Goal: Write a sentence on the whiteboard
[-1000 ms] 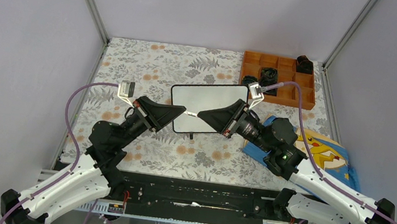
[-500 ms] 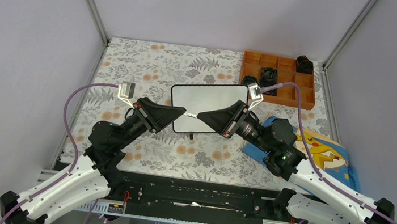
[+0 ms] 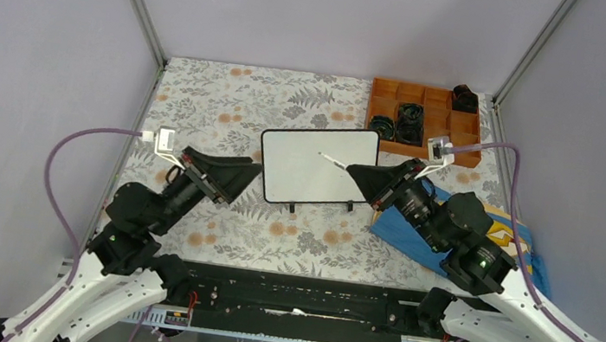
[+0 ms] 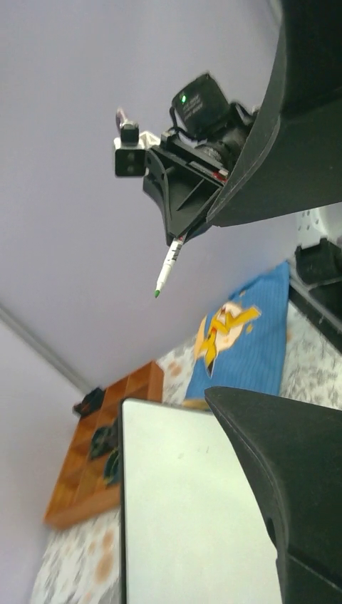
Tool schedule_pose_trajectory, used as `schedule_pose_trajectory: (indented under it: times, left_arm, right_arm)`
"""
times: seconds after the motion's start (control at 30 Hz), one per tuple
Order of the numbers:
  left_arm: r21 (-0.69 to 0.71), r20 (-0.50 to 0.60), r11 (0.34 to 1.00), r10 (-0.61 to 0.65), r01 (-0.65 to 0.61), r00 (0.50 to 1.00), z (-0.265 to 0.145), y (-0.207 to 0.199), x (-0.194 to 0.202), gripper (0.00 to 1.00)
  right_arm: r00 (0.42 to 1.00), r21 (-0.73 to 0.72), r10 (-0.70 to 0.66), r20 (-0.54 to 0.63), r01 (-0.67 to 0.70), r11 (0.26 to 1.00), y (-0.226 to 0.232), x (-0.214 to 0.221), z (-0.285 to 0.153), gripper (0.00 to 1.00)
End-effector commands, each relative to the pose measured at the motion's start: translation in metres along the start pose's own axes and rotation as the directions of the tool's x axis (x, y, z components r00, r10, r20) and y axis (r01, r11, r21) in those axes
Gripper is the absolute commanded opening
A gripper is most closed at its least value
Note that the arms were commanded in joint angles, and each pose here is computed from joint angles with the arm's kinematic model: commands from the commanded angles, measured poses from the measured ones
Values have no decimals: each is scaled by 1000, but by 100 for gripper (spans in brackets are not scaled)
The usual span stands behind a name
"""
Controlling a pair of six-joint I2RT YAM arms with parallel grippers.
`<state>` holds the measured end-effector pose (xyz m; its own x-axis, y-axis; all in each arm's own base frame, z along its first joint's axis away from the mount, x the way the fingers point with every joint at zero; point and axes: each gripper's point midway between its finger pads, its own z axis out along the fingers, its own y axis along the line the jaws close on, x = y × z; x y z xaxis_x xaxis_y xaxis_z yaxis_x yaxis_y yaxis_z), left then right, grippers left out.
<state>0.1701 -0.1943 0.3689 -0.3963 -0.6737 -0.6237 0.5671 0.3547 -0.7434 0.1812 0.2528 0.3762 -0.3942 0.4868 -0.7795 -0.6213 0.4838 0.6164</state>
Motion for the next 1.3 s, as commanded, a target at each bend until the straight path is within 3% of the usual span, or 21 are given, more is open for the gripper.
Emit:
schedule_pose_trajectory:
  times: [0.0,0.13,0.3,0.5,0.87,1.1,1.27]
  left_arm:
    - [-208,-75,949,224,-235,972,-19,43,0,89]
    - [-317,-128,908,246,-274,961,-22,69,5,90]
    - [-390,-145,883,221,-261,964,-15,87,10,91]
    - [-435,-141,857,236,-275,961,0,104,13,92]
    - [-535,-127,793,265,-291,956,23,139,18,93]
    - [-495,-226,779,313,-385,923,41,139,25,96]
    - [-425,-313,798,314,-428,896,41,143,49,97]
  right_arm:
    - [982,325,-187,-15,181,928,-66,-9,-17,0]
    - [968,524,-247,-47,235,819,-111,-6,-28,0]
    - [967,630,-244,-68,231,741,-133,-1,-28,0]
    - [969,528,-244,-37,226,818,-121,8,-16,0]
    - [967,388,-217,-135,254,886,-111,47,-1,0]
    - [966,291,-227,-128,255,922,-100,53,10,0]
    - [960,360,-231,-157,274,892,-113,54,12,0]
